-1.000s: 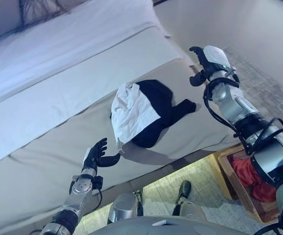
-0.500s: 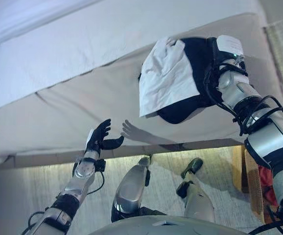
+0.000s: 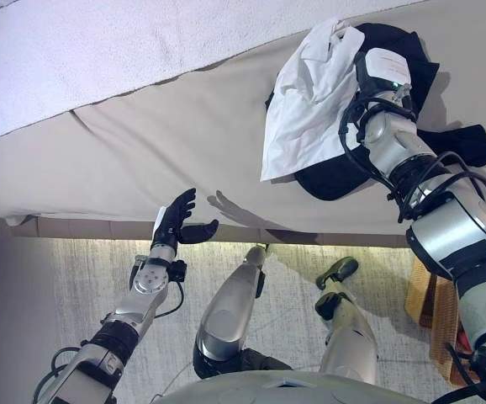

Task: Pick up the clothes from the bed and place them into the basket

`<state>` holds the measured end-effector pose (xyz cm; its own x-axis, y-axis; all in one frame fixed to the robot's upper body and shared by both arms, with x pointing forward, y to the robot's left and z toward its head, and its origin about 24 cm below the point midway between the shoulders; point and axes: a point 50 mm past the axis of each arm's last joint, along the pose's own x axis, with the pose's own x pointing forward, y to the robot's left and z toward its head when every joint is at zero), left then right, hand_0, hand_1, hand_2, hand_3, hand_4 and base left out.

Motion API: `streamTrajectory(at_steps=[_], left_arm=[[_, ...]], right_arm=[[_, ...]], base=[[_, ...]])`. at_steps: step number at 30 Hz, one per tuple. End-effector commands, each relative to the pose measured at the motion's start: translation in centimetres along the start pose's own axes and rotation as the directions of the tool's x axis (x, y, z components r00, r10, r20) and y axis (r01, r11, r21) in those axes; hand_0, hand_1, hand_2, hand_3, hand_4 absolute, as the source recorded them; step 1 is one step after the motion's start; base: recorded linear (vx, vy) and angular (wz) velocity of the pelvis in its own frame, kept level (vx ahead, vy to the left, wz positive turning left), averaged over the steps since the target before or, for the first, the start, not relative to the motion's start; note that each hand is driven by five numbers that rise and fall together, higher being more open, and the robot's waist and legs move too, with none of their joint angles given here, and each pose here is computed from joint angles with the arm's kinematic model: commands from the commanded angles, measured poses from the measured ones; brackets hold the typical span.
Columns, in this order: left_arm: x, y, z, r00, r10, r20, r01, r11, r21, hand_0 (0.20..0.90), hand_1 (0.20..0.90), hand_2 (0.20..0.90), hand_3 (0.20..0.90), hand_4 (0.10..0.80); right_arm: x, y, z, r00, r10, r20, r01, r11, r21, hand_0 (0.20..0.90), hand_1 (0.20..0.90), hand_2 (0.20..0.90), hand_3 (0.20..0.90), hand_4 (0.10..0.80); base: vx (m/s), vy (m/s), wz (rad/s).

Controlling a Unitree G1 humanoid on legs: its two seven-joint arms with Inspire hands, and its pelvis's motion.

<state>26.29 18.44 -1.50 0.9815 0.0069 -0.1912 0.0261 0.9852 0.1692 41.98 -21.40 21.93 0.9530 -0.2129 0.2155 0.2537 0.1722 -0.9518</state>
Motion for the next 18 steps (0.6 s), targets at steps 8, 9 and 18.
streamTrajectory(at_steps=[8,9,18], left_arm=[[-0.7,1.6,1.6,0.996,-0.004,0.089,-0.001,0.998,0.056,0.9,0.9,0.9,0.9,0.8],[-0.8,1.7,1.5,0.996,0.0,0.086,-0.004,0.998,0.056,0.9,0.9,0.9,0.9,0.8],[-1.5,2.5,-0.1,0.998,0.049,0.028,-0.051,0.996,0.07,0.9,0.9,0.9,0.9,0.8]], right_arm=[[-0.7,-6.3,10.2,0.888,-0.239,0.394,0.22,0.971,0.094,0.9,0.9,0.9,0.9,0.8],[-0.9,-6.2,10.5,0.883,-0.241,0.403,0.225,0.97,0.087,0.9,0.9,0.9,0.9,0.8],[-1.4,-5.1,9.0,0.93,-0.252,0.266,0.242,0.968,0.071,0.9,0.9,0.9,0.9,0.8]], base=[[0.031,-0.001,0.01],[0.035,0.003,-0.02],[0.052,-0.002,0.01]])
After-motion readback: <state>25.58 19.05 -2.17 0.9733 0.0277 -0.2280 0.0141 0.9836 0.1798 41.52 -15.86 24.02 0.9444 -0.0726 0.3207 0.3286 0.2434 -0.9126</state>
